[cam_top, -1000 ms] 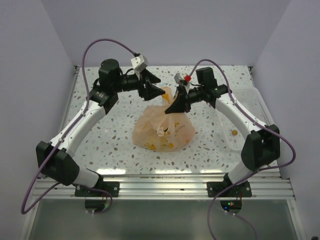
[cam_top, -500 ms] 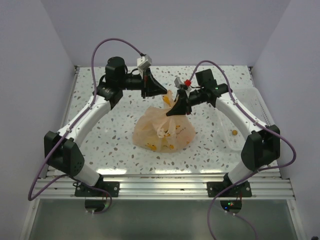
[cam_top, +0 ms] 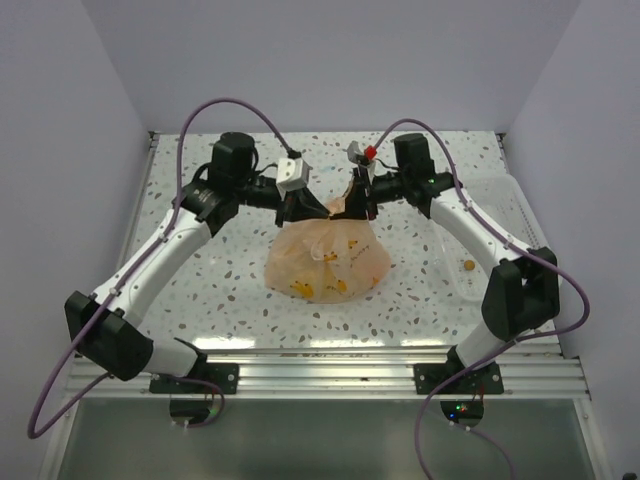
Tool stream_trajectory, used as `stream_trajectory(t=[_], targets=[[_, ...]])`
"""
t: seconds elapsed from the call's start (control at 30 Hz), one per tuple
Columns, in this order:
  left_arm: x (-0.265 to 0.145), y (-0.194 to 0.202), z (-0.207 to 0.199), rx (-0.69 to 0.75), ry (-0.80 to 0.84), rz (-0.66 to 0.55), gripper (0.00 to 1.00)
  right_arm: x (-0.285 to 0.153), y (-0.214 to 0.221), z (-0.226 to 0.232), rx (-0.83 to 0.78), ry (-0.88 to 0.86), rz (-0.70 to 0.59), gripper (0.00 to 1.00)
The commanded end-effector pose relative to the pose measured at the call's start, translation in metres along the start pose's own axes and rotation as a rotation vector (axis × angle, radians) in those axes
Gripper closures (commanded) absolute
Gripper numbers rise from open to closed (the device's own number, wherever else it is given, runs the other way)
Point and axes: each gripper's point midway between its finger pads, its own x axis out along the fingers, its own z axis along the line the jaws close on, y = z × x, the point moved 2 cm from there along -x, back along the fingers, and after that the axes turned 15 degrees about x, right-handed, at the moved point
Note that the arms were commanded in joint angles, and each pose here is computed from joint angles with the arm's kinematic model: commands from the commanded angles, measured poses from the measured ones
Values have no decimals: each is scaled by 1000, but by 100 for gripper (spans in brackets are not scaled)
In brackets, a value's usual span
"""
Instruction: Place the fake fruits into the plastic bag and tie a complex knot
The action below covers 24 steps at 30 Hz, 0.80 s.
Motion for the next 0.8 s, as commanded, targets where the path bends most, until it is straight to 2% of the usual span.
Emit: stream_trajectory(t=[0.0,0.2,0.47,0.57,0.6,0.63,0.77], targets=[[15,28,-25,99,65,107,100,-6,-18,-1,-27,55,-46,96],[33,65,-36,82,88,202,100,-9,-15,4,-57,68,-40,98],[35,106,-30,103,45,366,100,-13,-10,16,-90,44,-22,96],[36,99,-27,130,35,349,100,-13,-5,20,-108,18,8,79],[35,95,-26,143,29,338,100,-14,-3,22,-111,8,17,65],[34,91,-26,150,25,331,100,-15,1,25,-84,-1,39,58],[33,80,-30,161,34,295,100,-17,7,25,-99,-11,74,42]])
